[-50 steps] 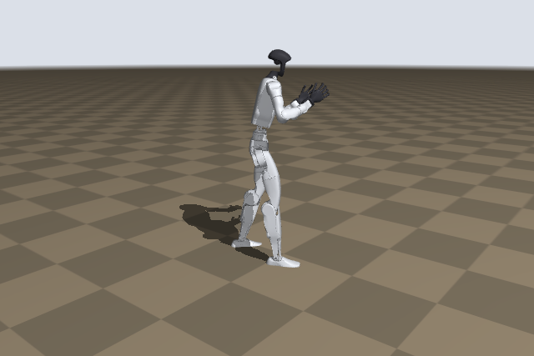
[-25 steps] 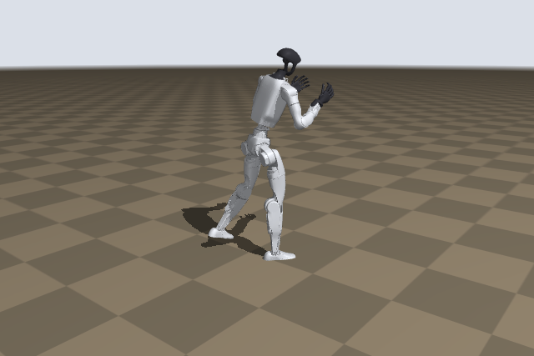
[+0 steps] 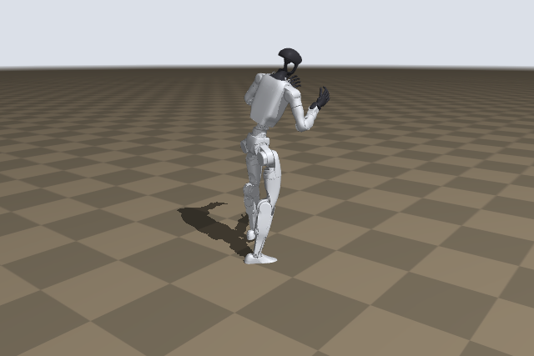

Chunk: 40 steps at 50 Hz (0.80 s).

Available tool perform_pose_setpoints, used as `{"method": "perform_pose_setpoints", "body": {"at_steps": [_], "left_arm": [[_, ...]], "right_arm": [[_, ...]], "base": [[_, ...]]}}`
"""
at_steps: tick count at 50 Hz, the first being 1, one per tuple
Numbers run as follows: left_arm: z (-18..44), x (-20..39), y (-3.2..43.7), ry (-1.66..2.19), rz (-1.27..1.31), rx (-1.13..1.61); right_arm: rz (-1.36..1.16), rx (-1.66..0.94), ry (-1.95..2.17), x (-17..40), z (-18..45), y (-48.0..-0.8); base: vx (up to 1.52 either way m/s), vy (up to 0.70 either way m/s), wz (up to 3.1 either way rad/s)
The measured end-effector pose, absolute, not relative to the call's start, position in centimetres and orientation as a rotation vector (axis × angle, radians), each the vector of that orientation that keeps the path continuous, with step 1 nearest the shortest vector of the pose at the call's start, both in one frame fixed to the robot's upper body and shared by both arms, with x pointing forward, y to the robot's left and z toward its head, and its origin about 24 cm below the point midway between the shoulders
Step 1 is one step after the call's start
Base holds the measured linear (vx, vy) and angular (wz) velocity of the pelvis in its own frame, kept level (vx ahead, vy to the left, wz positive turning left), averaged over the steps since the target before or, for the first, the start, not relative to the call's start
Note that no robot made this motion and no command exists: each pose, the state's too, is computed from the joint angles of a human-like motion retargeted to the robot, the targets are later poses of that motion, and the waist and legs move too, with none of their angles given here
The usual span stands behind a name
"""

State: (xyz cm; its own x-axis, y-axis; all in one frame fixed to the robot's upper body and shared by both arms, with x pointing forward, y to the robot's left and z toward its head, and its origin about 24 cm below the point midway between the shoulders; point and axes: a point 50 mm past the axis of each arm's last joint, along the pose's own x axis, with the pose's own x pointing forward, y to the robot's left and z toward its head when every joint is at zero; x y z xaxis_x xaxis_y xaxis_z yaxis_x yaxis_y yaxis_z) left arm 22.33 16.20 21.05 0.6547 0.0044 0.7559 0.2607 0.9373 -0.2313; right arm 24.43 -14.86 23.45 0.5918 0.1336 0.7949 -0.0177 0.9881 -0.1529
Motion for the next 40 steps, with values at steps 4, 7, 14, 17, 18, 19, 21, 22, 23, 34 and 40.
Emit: {"method": "perform_pose_setpoints", "body": {"at_steps": [4, 7, 14, 17, 18, 19, 21, 22, 23, 34, 40], "left_arm": [[21.2, 22.4, 16.4, -0.854, -0.151, -0.345], [21.3, 22.5, 16.6, -0.854, -0.139, -0.346], [21.5, 22.6, 16.8, -0.86, -0.123, -0.353], [21.6, 22.8, 16.9, -0.861, -0.121, -0.353], [21.6, 22.9, 17.0, -0.861, -0.12, -0.354], [21.6, 22.9, 17.0, -0.86, -0.119, -0.355], [21.7, 23.1, 17.0, -0.858, -0.117, -0.354], [21.8, 23.2, 17.0, -0.858, -0.117, -0.353], [21.9, 23.3, 17.0, -0.861, -0.117, -0.35], [22.8, 23.9, 16.5, -0.882, -0.134, -0.303], [22.7, 24.2, 16.9, -0.868, -0.115, -0.301]], "right_arm": [[0.093, -0.129, -0.954, 24.4, 23.9, -14.7], [0.094, -0.12, -0.958, 24.5, 24.0, -14.6], [0.107, -0.094, -0.946, 24.7, 23.9, -14.0], [0.115, -0.072, -0.94, 24.8, 23.8, -13.7], [0.118, -0.063, -0.937, 24.8, 23.7, -13.6], [0.121, -0.053, -0.935, 24.8, 23.7, -13.5], [0.126, -0.033, -0.931, 24.8, 23.6, -13.3], [0.128, -0.023, -0.93, 24.8, 23.6, -13.2], [0.13, -0.013, -0.932, 24.9, 23.7, -13.1], [0.099, 0.028, -0.935, 25.0, 23.7, -13.1], [0.101, 0.043, -0.935, 25.3, 24.0, -13.0]], "base": [[0.28, 0.07, -0.15], [0.32, 0.11, -0.13], [0.36, 0.18, -0.16], [0.39, 0.24, -0.18], [0.4, 0.27, -0.14], [0.4, 0.28, -0.11], [0.39, 0.29, -0.04], [0.37, 0.3, 0.03], [0.36, 0.3, 0.08], [0.31, 0.24, 0.34], [0.3, 0.12, 0.52]]}}
